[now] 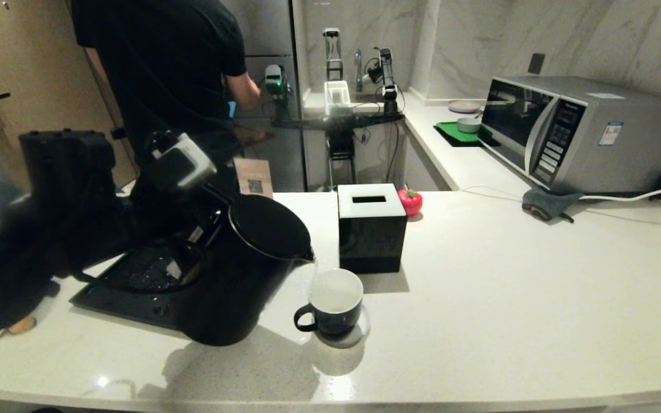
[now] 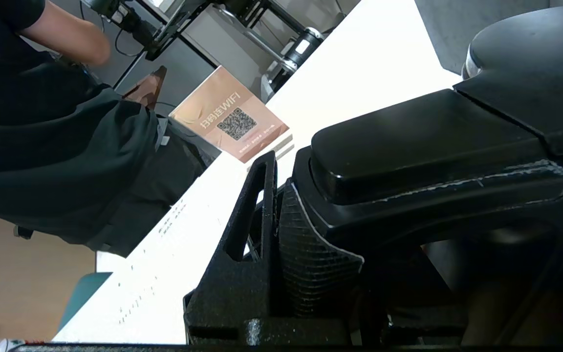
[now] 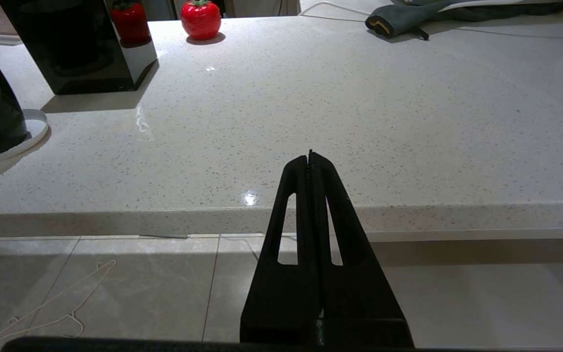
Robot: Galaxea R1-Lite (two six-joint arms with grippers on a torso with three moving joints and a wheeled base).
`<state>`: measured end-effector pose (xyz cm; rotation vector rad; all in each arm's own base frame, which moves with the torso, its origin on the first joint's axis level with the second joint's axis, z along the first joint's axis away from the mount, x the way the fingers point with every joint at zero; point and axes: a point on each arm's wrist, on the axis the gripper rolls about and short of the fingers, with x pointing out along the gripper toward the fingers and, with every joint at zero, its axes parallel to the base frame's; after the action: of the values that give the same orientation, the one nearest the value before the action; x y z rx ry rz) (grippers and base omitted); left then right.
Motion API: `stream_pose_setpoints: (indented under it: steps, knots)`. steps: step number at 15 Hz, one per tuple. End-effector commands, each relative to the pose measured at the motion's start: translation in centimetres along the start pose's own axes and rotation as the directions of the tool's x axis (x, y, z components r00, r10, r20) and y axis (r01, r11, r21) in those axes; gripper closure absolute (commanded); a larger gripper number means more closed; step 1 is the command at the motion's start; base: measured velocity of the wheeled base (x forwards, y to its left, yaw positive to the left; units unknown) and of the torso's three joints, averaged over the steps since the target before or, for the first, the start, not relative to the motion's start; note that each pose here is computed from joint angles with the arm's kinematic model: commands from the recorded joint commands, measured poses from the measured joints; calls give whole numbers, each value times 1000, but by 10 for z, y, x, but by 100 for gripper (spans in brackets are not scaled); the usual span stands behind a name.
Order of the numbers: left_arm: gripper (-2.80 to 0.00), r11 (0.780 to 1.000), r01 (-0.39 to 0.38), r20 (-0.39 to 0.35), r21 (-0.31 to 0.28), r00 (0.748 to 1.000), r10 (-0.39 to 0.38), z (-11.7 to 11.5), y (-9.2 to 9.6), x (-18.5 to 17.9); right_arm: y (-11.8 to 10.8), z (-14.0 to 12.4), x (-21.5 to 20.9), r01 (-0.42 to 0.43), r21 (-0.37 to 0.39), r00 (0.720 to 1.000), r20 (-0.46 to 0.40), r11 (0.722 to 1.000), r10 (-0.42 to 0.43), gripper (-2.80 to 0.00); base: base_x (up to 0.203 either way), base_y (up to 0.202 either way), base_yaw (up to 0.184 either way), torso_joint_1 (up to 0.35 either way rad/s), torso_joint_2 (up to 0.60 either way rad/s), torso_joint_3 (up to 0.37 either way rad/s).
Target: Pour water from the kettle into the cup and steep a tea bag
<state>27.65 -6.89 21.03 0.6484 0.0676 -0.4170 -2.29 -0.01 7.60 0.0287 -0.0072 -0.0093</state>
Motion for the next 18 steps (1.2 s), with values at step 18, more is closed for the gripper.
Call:
stream_pose_setpoints:
  steps: [18]
  knots:
    - [0, 997, 26, -18, 69, 1000, -24, 3, -4, 9, 0, 0, 0, 0, 0, 1000, -1, 1000, 0, 0, 0, 0, 0, 0, 0, 0]
